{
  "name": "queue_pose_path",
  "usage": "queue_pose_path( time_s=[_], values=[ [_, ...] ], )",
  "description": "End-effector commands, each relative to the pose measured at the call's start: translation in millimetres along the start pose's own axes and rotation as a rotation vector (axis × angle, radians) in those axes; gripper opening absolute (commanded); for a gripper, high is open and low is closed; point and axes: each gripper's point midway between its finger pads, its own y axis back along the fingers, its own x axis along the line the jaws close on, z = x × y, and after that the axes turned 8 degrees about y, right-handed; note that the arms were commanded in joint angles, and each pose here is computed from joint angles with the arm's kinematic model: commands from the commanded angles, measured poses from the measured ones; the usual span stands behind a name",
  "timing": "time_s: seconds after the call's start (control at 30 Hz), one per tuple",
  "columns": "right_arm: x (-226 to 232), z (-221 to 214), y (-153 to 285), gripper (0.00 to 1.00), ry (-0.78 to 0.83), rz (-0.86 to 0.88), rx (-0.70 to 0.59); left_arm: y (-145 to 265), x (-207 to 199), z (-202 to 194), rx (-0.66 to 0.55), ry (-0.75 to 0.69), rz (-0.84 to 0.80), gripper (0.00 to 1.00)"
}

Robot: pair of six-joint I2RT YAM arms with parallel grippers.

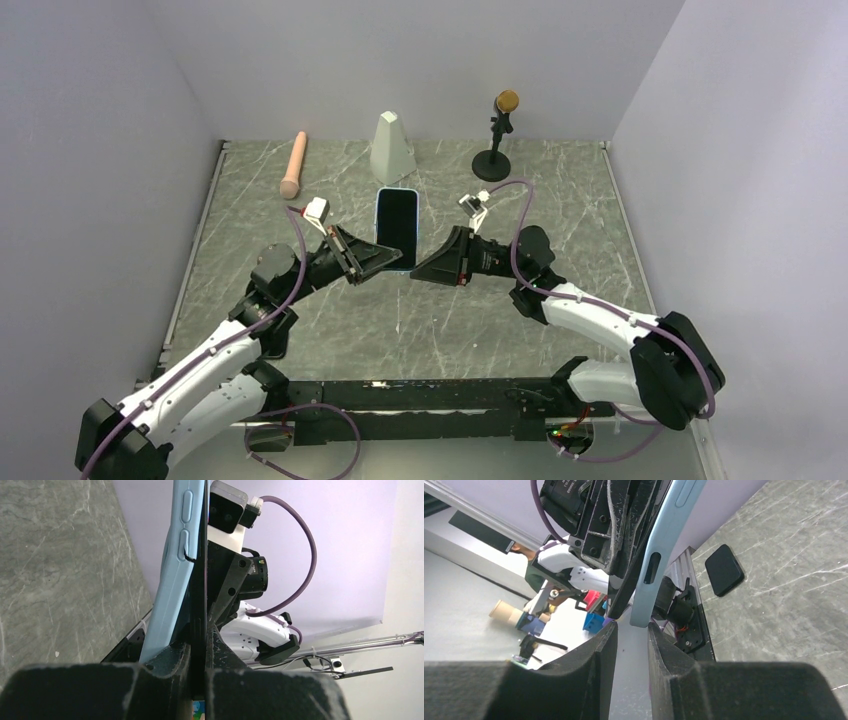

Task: Take the phone out of the phone case
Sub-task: Remove the phone case from the phone.

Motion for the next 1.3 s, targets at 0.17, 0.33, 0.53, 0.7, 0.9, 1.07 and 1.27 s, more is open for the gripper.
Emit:
queue_pose_path(
  time_s=[0.17, 0.33, 0.53, 0.7, 0.9, 1.07, 1.27],
  values=[
    [5, 16, -10, 0.34, 0.038, 0.027, -0.059, -1, -44, -5, 0.017, -0.042, -0.15, 0.0],
    [5, 19, -13, 0.29, 0.022, 0.046, -0.074, -2, -42, -9, 0.029, -0.032, -0.154, 0.0],
    [3, 17, -13, 0.24, 0.013, 0.04, -0.086, -1, -42, -9, 0.029, -0.041, -0.147, 0.0],
    [1, 15, -14, 0.19, 0.001, 0.036, -0.097, 0, -37, -12, 0.036, -0.037, -0.14, 0.0],
    [-1, 14, -15, 0.0, -0.019, 0.027, -0.108, -2, -33, -18, 0.052, -0.032, -0.134, 0.0],
    [-10, 14, -13, 0.0, -0.05, -0.014, -0.135, -3, -26, -29, 0.071, -0.037, -0.114, 0.0],
    [-27, 19, -10, 0.0, -0.107, -0.076, -0.19, 2, -15, -38, 0.072, -0.028, -0.102, 0.0]
  ],
)
